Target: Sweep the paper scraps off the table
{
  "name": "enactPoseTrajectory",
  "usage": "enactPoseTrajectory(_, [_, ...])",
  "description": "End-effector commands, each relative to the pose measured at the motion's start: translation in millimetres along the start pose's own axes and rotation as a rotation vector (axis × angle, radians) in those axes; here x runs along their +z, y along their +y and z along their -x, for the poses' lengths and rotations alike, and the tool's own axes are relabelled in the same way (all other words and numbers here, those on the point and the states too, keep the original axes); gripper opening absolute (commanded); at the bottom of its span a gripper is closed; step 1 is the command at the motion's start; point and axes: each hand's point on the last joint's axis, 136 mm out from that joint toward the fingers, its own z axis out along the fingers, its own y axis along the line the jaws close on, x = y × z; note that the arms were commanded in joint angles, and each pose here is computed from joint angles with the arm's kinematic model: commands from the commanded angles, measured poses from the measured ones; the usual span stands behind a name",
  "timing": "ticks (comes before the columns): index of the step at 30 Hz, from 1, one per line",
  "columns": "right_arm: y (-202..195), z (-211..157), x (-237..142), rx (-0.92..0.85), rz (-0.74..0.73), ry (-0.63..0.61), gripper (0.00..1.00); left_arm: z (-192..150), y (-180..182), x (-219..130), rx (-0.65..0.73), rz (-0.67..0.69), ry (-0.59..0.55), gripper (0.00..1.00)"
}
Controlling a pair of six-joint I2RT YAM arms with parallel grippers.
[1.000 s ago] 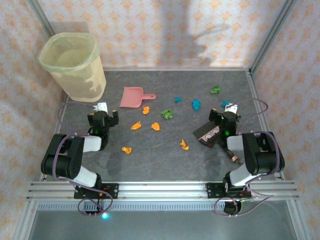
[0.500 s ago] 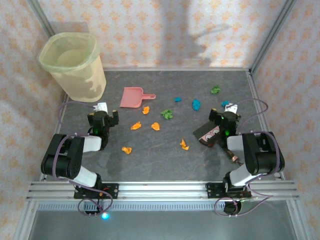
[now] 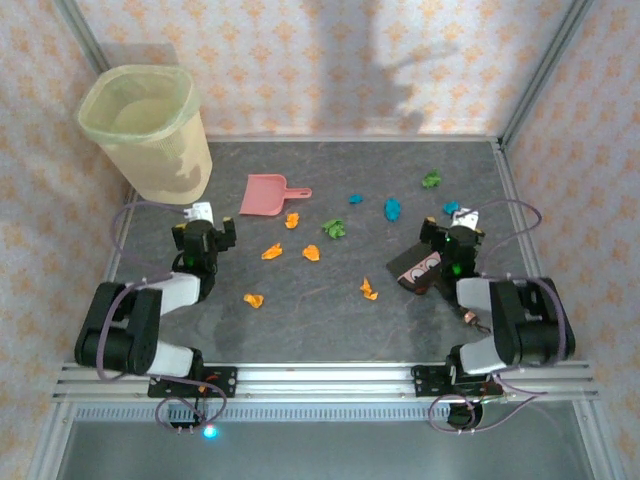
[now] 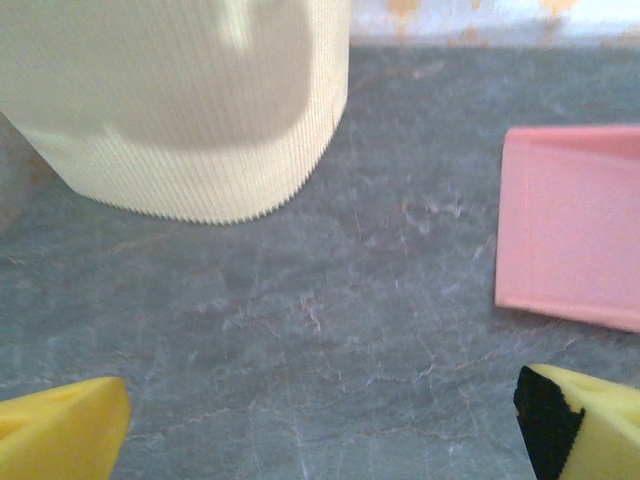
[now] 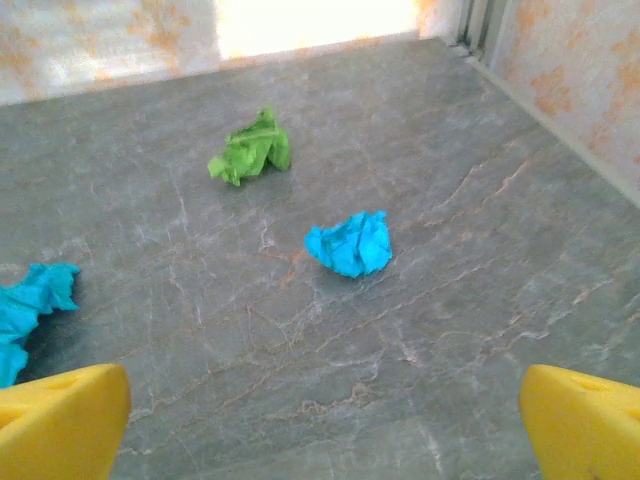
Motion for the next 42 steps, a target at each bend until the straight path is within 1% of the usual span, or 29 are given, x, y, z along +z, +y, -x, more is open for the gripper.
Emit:
enactPoseTrajectory(1, [-12,36,-20,0.082,-0.077,-0.037,0.99,35,12,-23,-0.028,0.047,-0.068,1.00])
enactPoseTrajectory(3, [-16,51,-32,0.142,-0.094,-0.032,0.99,53,14,-37,-0.067,0.037,-0.096,1.00])
enactPoseTrajectory(5, [-17,60,-47,0.235,-0.084,-0.026,0.99,76,23,-55,-0.209,0.047,-0.136,1.00])
enactPoseTrajectory(6, [-21,60,-54,0.315,-0.101,-0.020,0.99,82,30,-62,-0.292,0.069,-0.141,1.00])
enactPoseTrajectory(8, [-35,48,-73,0.556,-0.154,-0.003,0.99,93,35,-75,-0.425,0.063,-0.137,1.00])
enactPoseTrajectory(9, [-31,47,-78,0.606,-0.108,-0.004,0.99,97,31,-78,-0.466,0.032,-0.138,1.00])
enactPoseTrajectory(10, [-22,47,-81,0.656,-0.025,-0.003,0.99,99,32,-82,-0.537,0.024,-0.131,1.00])
enactPoseTrajectory(11, [-16,44,-82,0.713,0.028,0.019,0.99,95,43,-88,-0.628,0.082,-0.109,1.00])
enactPoseTrajectory(12, [-13,40,-83,0.749,0.045,0.050,0.99,87,57,-95,-0.718,0.166,-0.082,1.00])
enactPoseTrajectory(13, [-8,37,-83,0.763,0.054,0.094,0.99,80,71,-103,-0.764,0.243,-0.066,1.00])
enactPoseTrajectory(14, [-4,31,-82,0.758,0.052,0.150,0.99,77,75,-106,-0.779,0.252,-0.065,1.00])
enactPoseTrajectory(16, [-1,20,-84,0.735,0.023,0.255,0.99,78,70,-105,-0.807,0.184,-0.085,1.00])
enactPoseTrajectory(18, [4,11,-86,0.705,0.023,0.344,0.99,74,69,-107,-0.839,0.167,-0.086,1.00])
enactPoseTrajectory(21, [21,-1,-91,0.684,0.081,0.470,0.99,64,59,-105,-0.850,0.130,-0.026,1.00])
enactPoseTrajectory(24, [37,-13,-100,0.619,0.113,0.588,0.95,55,25,-103,-0.835,0.014,0.060,1.00])
enactPoseTrajectory(26, [49,-22,-108,0.541,0.128,0.674,0.94,50,-9,-108,-0.770,-0.094,0.122,1.00])
enactPoseTrajectory(28, [64,-28,-117,0.482,0.159,0.747,0.93,45,-38,-118,-0.676,-0.180,0.176,1.00])
enactPoseTrajectory(30, [82,-32,-125,0.379,0.193,0.803,0.93,35,-56,-127,-0.589,-0.228,0.229,1.00])
enactPoseTrajectory(32, [98,-36,-132,0.248,0.189,0.849,0.94,23,-72,-135,-0.517,-0.279,0.274,1.00])
enactPoseTrajectory(34, [119,-37,-133,0.170,0.207,0.883,0.93,12,-75,-140,-0.464,-0.290,0.301,1.00])
enactPoseTrajectory(37, [147,-36,-128,0.150,0.224,0.887,0.93,5,-69,-148,-0.429,-0.283,0.334,1.00])
enactPoseTrajectory(40, [172,-35,-124,0.134,0.253,0.902,0.93,-2,-61,-149,-0.460,-0.265,0.317,1.00])
enactPoseTrajectory(42, [181,-36,-123,0.102,0.241,0.921,0.93,-8,-57,-149,-0.497,-0.246,0.317,1.00])
